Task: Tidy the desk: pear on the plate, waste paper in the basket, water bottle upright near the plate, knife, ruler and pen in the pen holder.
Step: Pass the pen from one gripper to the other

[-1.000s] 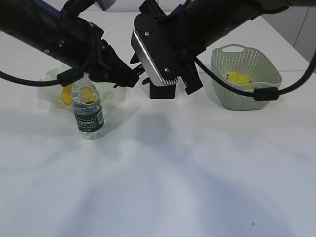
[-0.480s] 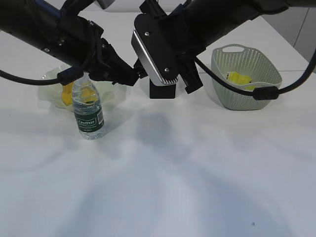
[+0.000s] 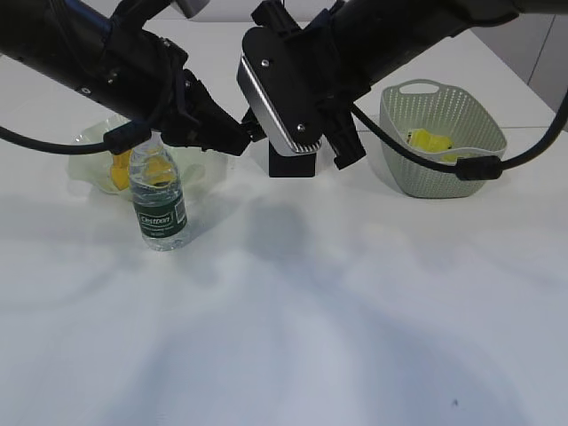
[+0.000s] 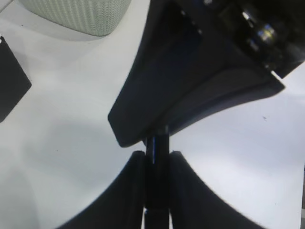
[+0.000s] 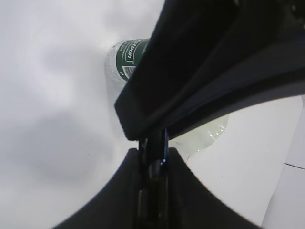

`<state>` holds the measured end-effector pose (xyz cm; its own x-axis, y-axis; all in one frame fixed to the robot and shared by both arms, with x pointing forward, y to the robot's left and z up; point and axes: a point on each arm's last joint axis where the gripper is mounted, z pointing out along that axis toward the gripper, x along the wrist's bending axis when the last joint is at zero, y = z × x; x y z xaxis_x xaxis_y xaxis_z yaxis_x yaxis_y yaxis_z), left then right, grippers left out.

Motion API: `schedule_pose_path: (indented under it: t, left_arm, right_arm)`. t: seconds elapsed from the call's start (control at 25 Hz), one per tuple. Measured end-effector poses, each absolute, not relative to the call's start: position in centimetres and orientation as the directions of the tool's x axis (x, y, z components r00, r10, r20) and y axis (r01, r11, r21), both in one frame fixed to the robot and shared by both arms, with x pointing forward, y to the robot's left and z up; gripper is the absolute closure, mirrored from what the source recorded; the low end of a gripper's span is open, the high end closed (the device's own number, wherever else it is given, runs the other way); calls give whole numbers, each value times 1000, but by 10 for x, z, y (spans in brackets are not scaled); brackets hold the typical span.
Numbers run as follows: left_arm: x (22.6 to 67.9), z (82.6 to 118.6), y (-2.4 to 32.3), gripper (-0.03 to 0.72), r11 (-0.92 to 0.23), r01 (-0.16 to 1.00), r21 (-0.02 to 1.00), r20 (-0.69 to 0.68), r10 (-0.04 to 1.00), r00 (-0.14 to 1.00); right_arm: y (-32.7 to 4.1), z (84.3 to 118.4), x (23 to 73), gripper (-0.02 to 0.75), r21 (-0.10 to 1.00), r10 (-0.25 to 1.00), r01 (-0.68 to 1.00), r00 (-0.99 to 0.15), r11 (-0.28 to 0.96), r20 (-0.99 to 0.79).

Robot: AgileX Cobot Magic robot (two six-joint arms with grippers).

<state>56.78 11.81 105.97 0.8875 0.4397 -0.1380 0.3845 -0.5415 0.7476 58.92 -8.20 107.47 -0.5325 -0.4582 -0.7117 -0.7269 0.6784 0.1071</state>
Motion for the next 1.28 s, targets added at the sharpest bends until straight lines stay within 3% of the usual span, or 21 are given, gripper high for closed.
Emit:
schedule_pose_path:
  t: [1.28]
  left_arm:
    - [569,1060,118,591,-540,383,750,-131,446,885]
  right_arm:
    - [-82,1075,589,659,109,-456,-727,-532,677,-714]
